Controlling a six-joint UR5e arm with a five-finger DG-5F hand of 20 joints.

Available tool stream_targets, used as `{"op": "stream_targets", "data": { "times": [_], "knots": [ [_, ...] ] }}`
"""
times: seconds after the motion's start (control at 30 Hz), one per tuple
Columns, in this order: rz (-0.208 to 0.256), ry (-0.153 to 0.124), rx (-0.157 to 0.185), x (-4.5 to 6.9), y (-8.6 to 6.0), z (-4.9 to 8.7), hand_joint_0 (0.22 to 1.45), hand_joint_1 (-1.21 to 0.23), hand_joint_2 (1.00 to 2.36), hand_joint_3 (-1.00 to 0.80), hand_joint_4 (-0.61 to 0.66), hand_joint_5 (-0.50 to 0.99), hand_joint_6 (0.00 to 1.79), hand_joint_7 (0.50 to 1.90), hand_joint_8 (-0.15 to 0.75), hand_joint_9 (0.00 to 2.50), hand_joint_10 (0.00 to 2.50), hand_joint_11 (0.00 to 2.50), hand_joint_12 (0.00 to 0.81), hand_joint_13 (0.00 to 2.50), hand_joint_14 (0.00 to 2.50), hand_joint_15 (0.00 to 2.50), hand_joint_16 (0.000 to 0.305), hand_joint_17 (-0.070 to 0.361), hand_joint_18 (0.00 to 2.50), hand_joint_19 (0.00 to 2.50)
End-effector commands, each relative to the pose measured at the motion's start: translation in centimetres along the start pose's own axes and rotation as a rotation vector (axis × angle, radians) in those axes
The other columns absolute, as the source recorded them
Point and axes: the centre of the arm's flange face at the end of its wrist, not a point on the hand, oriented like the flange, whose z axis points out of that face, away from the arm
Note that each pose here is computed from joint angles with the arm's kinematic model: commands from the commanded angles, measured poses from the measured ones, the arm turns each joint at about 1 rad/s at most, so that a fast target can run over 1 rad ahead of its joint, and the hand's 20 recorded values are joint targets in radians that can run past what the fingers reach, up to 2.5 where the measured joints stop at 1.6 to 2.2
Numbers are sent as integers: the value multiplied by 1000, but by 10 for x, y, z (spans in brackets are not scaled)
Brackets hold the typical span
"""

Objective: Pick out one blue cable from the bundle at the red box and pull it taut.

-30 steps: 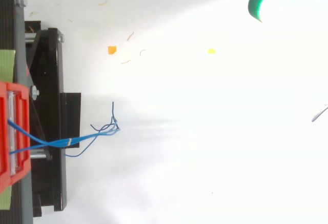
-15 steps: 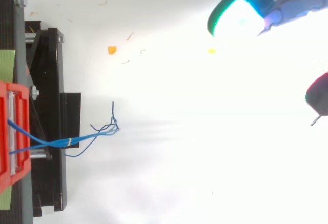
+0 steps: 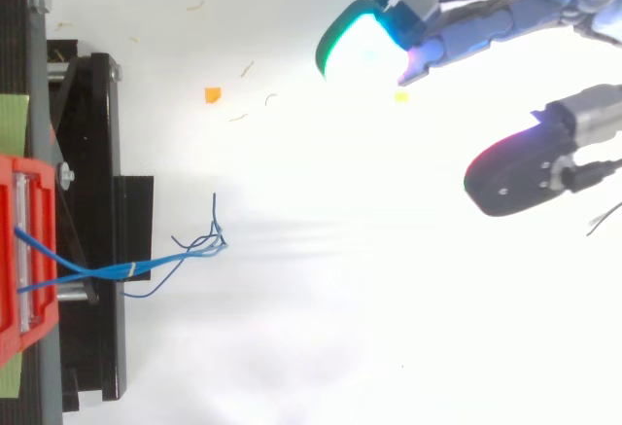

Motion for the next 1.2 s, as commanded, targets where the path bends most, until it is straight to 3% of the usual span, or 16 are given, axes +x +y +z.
{"op": "stream_targets", "data": {
  "times": [0.0, 0.13, 0.17, 0.23, 0.3, 0.37, 0.57, 0.93, 1.07, 1.1, 1.13, 1.17],
  "knots": [
    [-2, 7, 28, 9, -19, 12, 481, -640, 1000, -500, 158, -191, 502, 682, 197, 665, 10, 194, 304, 450, 1, 61, 43, 97, 313, 319],
    [9, -3, -9, 14, -17, 17, 480, -635, 1000, -500, 161, -191, 502, 681, 202, 670, 8, 192, 307, 453, 1, 55, 43, 97, 315, 319],
    [2, -9, -31, 17, -14, 19, 480, -635, 1000, -500, 160, -190, 502, 682, 200, 669, 10, 195, 307, 453, 3, 58, 43, 97, 314, 319],
    [-11, -20, -43, 17, -12, 20, 480, -635, 1000, -500, 161, -189, 502, 685, 202, 673, 8, 197, 307, 455, 4, 65, 43, 97, 317, 319],
    [-44, -28, -38, 22, -19, 25, 480, -633, 1000, -500, 158, -188, 502, 684, 203, 675, 8, 198, 306, 456, 3, 66, 43, 97, 317, 325],
    [-48, -24, -31, 27, -28, 33, 480, -631, 1000, -500, 161, -188, 502, 685, 201, 683, 8, 209, 306, 456, 3, 66, 43, 96, 321, 325],
    [-24, -18, -18, 40, -34, 59, 480, -628, 1000, -500, 164, -187, 502, 688, 202, 688, 9, 214, 306, 461, 3, 71, 43, 96, 327, 328],
    [-45, -32, -79, 45, -25, 67, 483, -622, 1000, -500, 164, -186, 502, 691, 205, 694, 10, 221, 306, 466, 5, 79, 42, 95, 334, 342],
    [-50, -33, -86, 53, -34, 77, 483, -622, 1000, -500, 166, -185, 502, 691, 206, 694, 9, 223, 307, 470, 4, 77, 42, 95, 337, 343],
    [-53, -29, -77, 60, -44, 86, 484, -623, 1000, -500, 165, -185, 502, 692, 207, 694, 9, 216, 306, 471, 4, 84, 42, 95, 337, 343],
    [-44, -29, -80, 61, -41, 91, 484, -623, 1000, -500, 166, -185, 502, 693, 205, 695, 9, 221, 307, 471, 4, 81, 42, 95, 336, 350],
    [-42, -25, -71, 65, -47, 96, 484, -623, 1000, -500, 166, -185, 502, 690, 205, 696, 9, 221, 306, 471, 4, 81, 42, 95, 337, 349]
  ]
}}
